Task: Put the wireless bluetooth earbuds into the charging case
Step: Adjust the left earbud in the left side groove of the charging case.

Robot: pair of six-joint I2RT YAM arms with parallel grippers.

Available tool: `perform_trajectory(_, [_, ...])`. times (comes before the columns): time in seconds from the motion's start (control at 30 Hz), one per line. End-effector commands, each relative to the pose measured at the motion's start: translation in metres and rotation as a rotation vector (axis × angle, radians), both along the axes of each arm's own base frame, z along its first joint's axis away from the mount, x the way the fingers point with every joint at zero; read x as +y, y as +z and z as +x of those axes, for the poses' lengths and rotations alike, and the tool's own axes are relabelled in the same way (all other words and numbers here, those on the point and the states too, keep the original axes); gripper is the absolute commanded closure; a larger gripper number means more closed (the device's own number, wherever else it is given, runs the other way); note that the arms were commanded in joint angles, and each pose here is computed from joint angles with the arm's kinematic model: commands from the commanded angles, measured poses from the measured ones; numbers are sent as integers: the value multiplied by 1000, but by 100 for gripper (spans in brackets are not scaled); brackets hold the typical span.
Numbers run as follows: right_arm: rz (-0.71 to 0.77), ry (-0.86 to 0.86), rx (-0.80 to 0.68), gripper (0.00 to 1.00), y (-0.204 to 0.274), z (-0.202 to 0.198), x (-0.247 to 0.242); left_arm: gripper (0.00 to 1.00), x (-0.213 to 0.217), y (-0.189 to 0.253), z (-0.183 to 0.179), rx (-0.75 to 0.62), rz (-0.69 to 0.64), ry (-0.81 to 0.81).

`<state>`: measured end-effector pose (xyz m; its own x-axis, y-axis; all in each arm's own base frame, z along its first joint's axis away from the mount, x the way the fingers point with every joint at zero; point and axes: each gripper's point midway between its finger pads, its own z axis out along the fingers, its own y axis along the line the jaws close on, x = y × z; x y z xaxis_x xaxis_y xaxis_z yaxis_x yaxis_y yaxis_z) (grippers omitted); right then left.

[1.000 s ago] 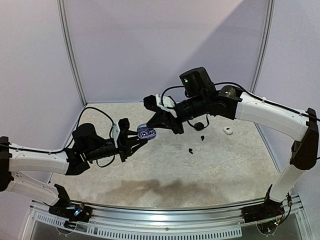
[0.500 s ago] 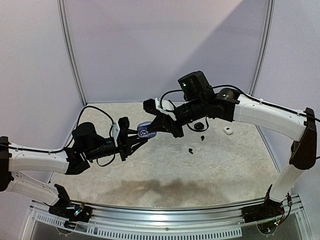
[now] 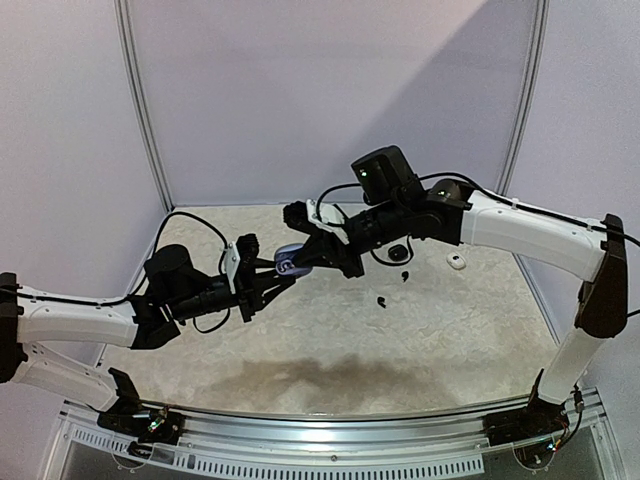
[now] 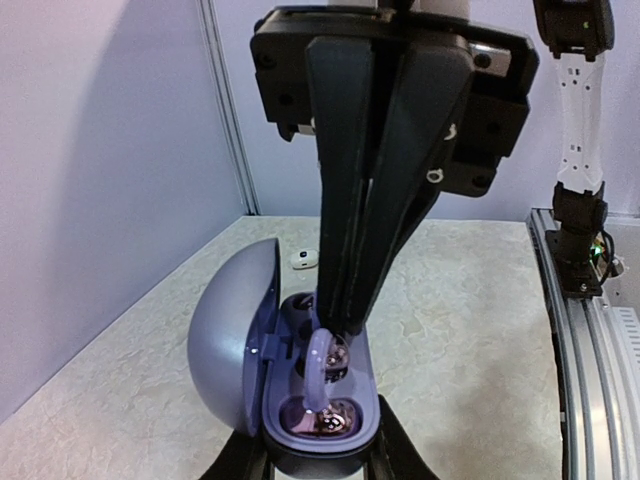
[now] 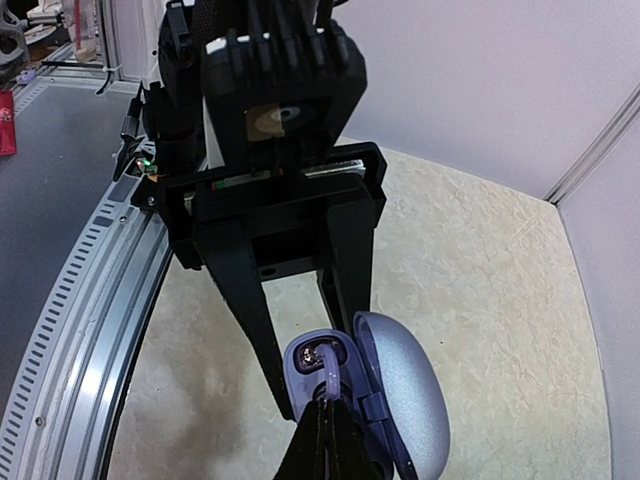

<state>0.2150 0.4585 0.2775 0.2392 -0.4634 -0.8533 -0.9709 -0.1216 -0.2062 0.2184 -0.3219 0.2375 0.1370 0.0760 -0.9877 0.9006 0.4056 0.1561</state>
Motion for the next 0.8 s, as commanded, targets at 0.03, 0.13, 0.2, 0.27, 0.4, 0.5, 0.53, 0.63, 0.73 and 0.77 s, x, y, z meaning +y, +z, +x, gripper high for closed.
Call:
perform_trajectory(0.03, [-13,-4,30,96,-17,5,7,100,-6,14,-7,-39,-29,-37])
perform_trajectory(0.13, [-10,-5,33,96,-18,6,9,100,-7,15,-9,-57,-31,-50])
perform_trajectory(0.2, [-5,-6,33,96,-18,7,10,100,-8,15,-10,-69,-30,-56])
perform_trajectory(0.27, [-9,-9,35,96,-20,8,11,100,-8,17,-11,-84,-30,-57])
perform_trajectory(0.4, [-43,-26,45,96,-31,10,9,100,-7,19,-9,-100,-33,-47])
perform_trajectory(0.5, [-51,-32,39,96,-31,11,7,100,-7,17,-9,-88,-29,-43])
perform_trajectory(0.53, [-47,-32,33,96,-28,10,6,100,-7,16,-8,-81,-29,-41])
perform_trajectory(0.63, [-26,-23,18,96,-14,7,4,100,-6,12,-6,-55,-23,-29])
perform_trajectory(0.73, [35,1,-7,96,16,0,1,100,-5,4,-3,-23,-1,-12])
perform_trajectory(0.77, [65,11,-23,96,30,-4,-3,100,-5,-1,-3,-16,14,-8])
